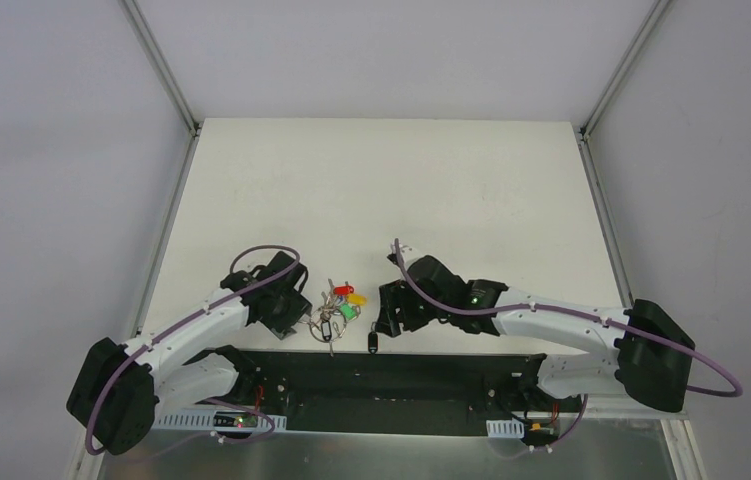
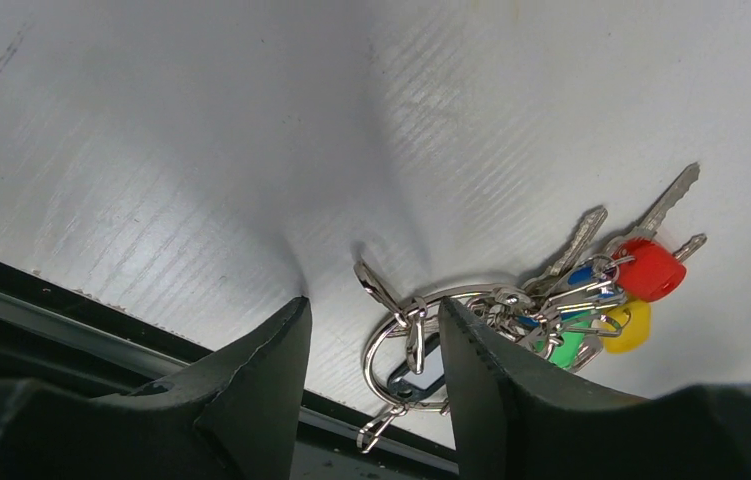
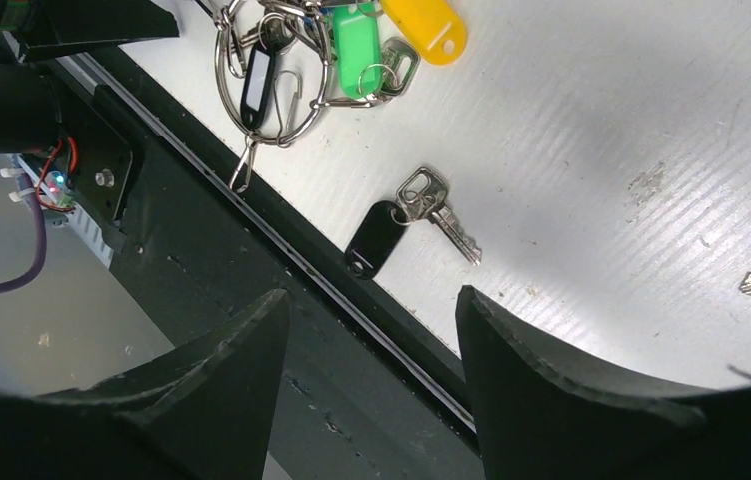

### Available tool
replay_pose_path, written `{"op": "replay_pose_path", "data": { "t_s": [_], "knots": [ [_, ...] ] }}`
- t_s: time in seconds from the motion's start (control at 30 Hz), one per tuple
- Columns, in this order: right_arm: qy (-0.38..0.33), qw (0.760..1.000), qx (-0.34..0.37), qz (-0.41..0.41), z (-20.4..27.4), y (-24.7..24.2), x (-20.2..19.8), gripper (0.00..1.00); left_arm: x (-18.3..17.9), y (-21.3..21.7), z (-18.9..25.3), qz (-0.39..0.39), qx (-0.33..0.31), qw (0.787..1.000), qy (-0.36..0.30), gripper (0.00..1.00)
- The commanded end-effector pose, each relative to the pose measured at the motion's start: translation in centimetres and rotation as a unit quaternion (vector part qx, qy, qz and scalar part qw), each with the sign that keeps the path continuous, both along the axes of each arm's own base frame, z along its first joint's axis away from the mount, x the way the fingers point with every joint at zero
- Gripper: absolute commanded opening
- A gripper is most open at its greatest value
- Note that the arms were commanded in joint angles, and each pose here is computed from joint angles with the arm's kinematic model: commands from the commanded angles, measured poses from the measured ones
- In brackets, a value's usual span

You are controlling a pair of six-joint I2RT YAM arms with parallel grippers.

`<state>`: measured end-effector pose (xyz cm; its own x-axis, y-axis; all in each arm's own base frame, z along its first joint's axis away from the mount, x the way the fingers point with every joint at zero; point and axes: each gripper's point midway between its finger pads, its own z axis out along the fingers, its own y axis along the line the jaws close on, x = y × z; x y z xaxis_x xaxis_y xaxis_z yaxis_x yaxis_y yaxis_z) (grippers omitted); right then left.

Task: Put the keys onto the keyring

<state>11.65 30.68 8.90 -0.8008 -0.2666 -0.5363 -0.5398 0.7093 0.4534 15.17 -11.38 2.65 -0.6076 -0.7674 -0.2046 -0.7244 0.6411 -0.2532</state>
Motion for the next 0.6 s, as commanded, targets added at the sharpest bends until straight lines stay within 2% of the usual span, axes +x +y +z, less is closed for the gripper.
{"op": "replay_pose_path", "data": {
  "t_s": [0.0, 0.37, 0.5, 0.57],
  "knots": [
    [-0.003, 0.999, 0.038, 0.014, 1.3, 0.7, 0.1, 0.64, -0.6, 1.4, -0.5, 0.058, 0.014, 0.998, 0.023, 0.48],
    [0.015, 0.999, 0.051, 0.01, 0.8, 0.5, 0.7, 0.62, -0.4, 1.8, -1.2, 0.067, 0.033, 0.996, 0.051, 0.36],
    [0.018, 0.998, 0.054, 0.01, 0.9, 0.5, 0.7, 0.61, -0.3, 2.0, -1.4, 0.067, 0.037, 0.996, 0.05, 0.22],
    [0.021, 0.998, 0.055, 0.009, 0.9, 0.5, 0.6, 0.6, -0.4, 2.1, -1.5, 0.065, 0.039, 0.996, 0.05, 0.1]
  ]
}}
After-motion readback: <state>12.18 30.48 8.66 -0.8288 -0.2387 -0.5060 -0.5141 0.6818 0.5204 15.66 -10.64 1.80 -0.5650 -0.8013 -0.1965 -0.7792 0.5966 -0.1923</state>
